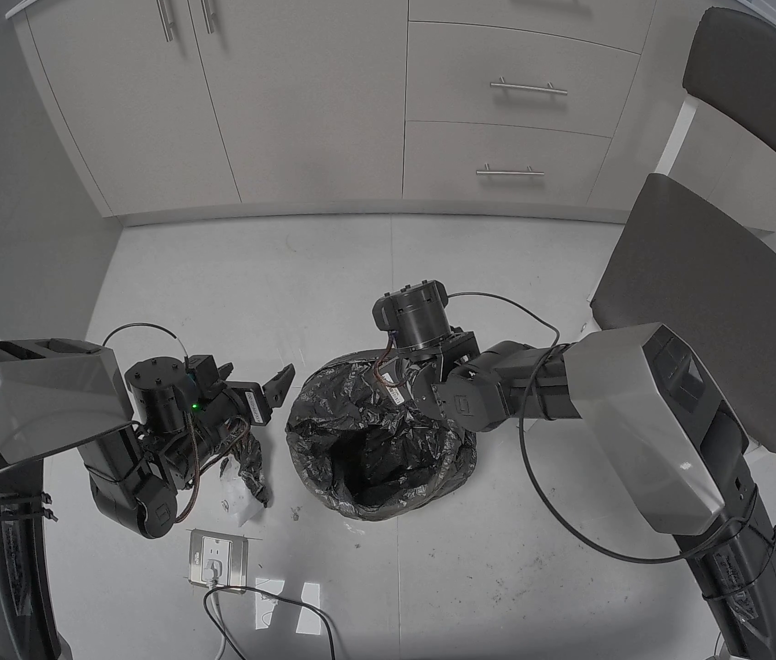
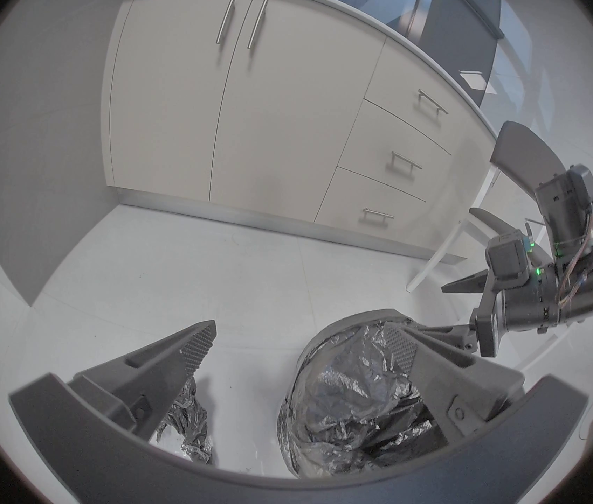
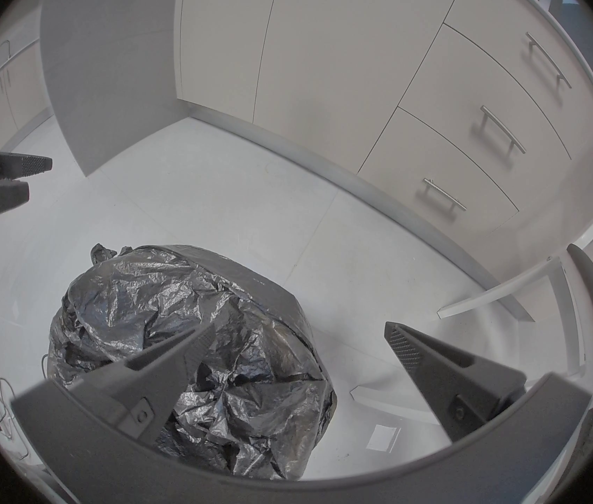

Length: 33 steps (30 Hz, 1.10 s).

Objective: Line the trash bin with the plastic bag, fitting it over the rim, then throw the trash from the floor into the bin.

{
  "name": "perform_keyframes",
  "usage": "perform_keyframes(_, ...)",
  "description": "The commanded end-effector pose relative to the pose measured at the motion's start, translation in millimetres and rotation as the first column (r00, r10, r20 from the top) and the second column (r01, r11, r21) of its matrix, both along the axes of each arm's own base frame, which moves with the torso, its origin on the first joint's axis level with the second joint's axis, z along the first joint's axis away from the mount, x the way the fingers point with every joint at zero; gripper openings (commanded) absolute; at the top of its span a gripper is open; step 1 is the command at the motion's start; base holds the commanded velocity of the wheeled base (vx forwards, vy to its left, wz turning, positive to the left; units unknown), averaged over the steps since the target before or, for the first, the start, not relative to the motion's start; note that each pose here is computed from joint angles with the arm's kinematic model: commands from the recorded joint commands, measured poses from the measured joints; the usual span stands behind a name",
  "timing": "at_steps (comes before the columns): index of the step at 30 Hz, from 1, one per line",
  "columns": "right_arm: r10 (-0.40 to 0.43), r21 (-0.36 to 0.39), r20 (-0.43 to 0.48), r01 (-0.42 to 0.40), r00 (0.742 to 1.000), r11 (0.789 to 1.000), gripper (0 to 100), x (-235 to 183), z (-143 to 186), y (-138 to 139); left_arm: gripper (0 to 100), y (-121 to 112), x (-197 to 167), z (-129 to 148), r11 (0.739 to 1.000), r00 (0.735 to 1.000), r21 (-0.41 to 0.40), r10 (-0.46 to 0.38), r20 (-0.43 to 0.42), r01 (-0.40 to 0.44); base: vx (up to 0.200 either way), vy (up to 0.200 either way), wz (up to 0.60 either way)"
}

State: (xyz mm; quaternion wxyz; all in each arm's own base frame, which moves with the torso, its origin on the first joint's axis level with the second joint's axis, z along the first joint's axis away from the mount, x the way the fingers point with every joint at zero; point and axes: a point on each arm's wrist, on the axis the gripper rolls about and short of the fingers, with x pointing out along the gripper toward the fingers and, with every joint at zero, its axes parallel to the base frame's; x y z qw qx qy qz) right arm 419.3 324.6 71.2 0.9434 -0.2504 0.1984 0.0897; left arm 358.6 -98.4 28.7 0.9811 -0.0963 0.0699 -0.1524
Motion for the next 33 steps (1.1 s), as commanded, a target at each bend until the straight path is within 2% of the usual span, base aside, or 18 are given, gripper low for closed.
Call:
perform_keyframes(1, 0.0, -0.003, -0.004, 0.0, 1.0, 1.0, 100, 0.1, -2.6, 0.4, 100, 0.1, 0.4, 1.7, 1.0, 1.0, -0.01, 0.0, 0.002, 0.0, 0.2, 0.0, 0.0)
perform_keyframes(6, 0.0, -0.01, -0.012, 0.0, 1.0, 1.0, 100, 0.7, -8.3, 0.8, 100, 0.4, 1.4, 1.9, 1.0, 1.0, -0.024, 0.004, 0.001, -0.004, 0.2, 0.0, 0.0)
perform_keyframes(17, 0.017, -0.035, -0.043, -0.018, 0.999, 0.999, 100, -10.4, -22.4, 14.6, 100, -0.5, 1.5, -0.5, 1.0, 1.0, -0.015, 0.011, 0.001, -0.011, 0.0, 0.0, 0.0)
perform_keyframes(33, 0.015, -0.06, -0.075, -0.019, 0.997, 0.998, 100, -11.0, -32.6, 14.1, 100, 0.3, 2.5, -2.9, 1.0, 1.0, -0.021, 0.012, -0.006, -0.012, 0.0, 0.0, 0.0)
